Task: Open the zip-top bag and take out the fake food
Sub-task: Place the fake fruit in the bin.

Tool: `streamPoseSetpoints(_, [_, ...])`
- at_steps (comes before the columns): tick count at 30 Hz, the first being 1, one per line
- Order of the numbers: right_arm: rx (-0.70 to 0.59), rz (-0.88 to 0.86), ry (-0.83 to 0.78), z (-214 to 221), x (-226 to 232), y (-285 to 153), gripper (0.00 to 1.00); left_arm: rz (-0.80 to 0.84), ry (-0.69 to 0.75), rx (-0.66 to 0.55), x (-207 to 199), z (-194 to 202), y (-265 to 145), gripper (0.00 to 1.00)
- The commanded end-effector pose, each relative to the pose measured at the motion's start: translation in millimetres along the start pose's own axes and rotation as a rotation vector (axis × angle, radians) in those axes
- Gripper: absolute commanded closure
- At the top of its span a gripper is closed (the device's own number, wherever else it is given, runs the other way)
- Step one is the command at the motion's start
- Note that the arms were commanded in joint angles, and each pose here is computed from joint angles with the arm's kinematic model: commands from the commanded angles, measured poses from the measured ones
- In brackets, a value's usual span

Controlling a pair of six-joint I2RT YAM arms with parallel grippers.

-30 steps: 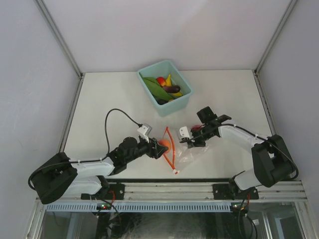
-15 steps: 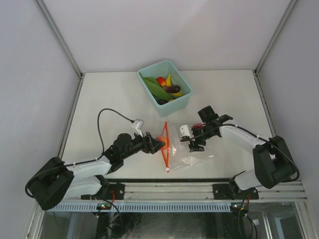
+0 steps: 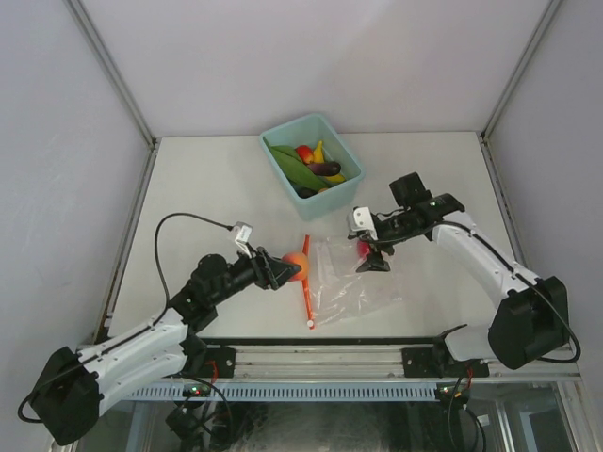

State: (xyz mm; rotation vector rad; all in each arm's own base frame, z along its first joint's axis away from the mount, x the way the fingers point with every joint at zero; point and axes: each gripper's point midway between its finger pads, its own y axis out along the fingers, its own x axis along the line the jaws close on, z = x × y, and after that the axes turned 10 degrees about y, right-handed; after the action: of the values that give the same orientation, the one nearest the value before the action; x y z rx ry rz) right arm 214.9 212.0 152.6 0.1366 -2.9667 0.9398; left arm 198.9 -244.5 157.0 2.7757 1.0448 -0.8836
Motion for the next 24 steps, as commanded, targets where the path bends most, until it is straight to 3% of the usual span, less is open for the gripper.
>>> streamPoseSetpoints(1, [-0.155,-0.056,-0.059,-58,15,-21,0.16,0.109,-0.052,-0.060,-37,-41,-2,0.68])
streamPoseSetpoints(10, [-0.296,-0.053,-0.219,-137,25,-51,0.09,0.334,-0.197,-0.061,-97,-90,16,0.69])
streamPoseSetpoints(24, [-0.312,-0.063,-0.226,-169,34,-37,0.10,0.534,-0.251,-0.061,-143,-127,24,0.69])
